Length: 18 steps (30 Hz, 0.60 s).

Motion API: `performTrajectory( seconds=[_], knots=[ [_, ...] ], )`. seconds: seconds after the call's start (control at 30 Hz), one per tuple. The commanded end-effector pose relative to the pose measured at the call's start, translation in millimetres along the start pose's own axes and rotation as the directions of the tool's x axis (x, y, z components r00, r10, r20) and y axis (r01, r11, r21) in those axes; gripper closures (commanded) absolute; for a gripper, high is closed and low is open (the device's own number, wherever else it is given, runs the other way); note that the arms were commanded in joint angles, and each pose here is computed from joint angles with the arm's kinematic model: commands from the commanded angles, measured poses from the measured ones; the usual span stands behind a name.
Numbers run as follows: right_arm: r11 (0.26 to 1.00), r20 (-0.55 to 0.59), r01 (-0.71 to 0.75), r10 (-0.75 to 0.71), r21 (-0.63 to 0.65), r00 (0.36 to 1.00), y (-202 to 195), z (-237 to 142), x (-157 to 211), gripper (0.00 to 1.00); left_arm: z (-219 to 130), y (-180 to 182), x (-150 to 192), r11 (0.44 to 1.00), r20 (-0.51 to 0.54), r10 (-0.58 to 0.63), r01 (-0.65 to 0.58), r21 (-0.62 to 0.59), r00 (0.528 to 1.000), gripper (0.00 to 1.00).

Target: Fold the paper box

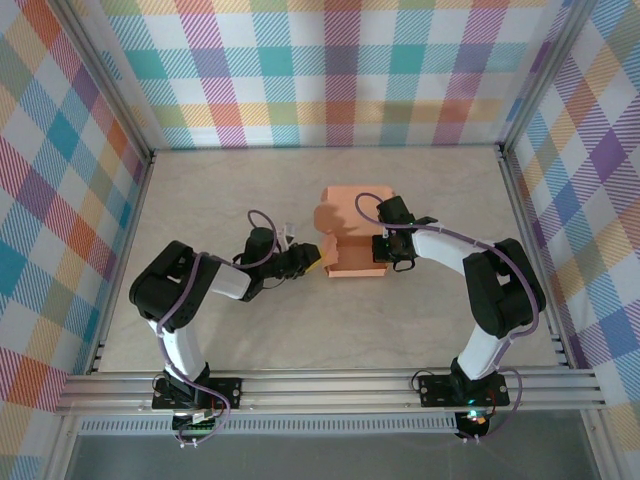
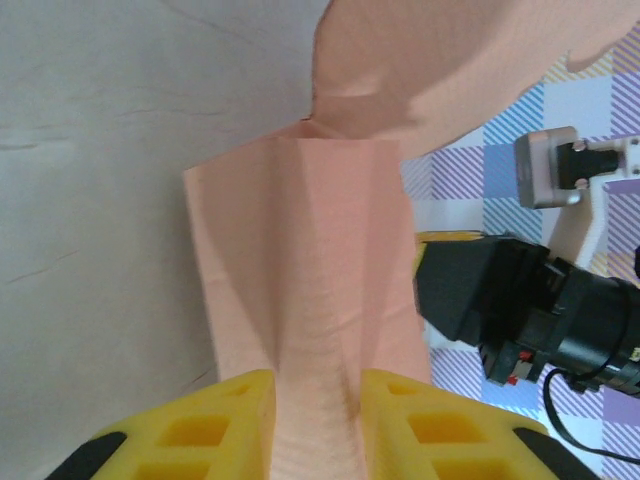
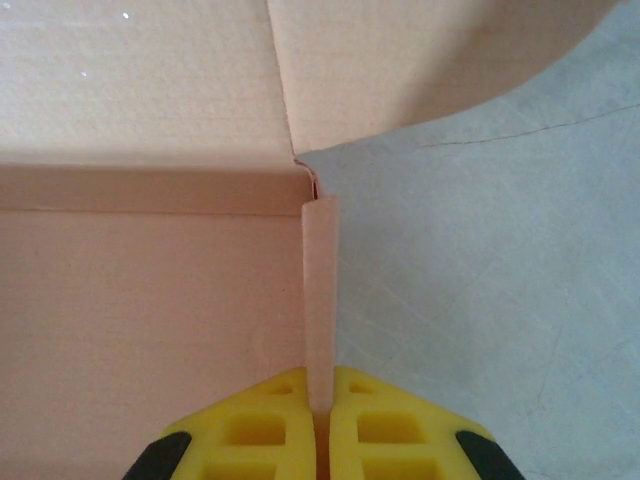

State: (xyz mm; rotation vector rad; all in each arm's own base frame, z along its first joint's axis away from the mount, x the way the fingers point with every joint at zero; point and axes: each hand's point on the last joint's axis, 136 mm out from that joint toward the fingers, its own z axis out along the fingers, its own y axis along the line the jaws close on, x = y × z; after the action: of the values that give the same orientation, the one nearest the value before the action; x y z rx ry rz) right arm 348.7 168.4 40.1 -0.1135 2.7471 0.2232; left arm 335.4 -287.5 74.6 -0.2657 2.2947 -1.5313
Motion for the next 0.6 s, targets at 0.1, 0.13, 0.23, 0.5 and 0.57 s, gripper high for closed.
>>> performTrajectory(
  seconds=[0.1,0.13,0.23,0.5,0.57],
  knots=[
    [1.0,-0.057,-0.014,0.012,-0.018,0.998,3.2,4.4,10.1,1.0,16.4,-18.8,5.2,0.998,-0.039,0.026,-0.023,0.064,0.999,0.75],
    [1.0,-0.055,-0.014,0.013,-0.02,0.998,3.4,4.3,9.4,1.0,18.6,-17.8,7.3,0.998,-0.046,0.023,-0.02,0.062,0.999,0.75],
    [1.0,-0.054,-0.014,0.013,-0.026,0.998,4.5,4.2,9.2,1.0,22.9,-15.5,11.1,0.998,-0.059,0.018,-0.015,0.057,0.998,0.75],
    [1.0,-0.052,-0.011,0.01,-0.029,0.999,5.1,3.3,8.2,1.0,27.6,-5.3,17.4,1.0,-0.085,0.015,-0.014,0.014,0.996,0.76],
    [1.0,-0.052,-0.01,0.008,-0.026,0.999,4.7,2.8,8.3,1.0,25.8,-2.9,19.1,1.0,-0.09,0.019,-0.02,-0.002,0.996,0.72]
  ],
)
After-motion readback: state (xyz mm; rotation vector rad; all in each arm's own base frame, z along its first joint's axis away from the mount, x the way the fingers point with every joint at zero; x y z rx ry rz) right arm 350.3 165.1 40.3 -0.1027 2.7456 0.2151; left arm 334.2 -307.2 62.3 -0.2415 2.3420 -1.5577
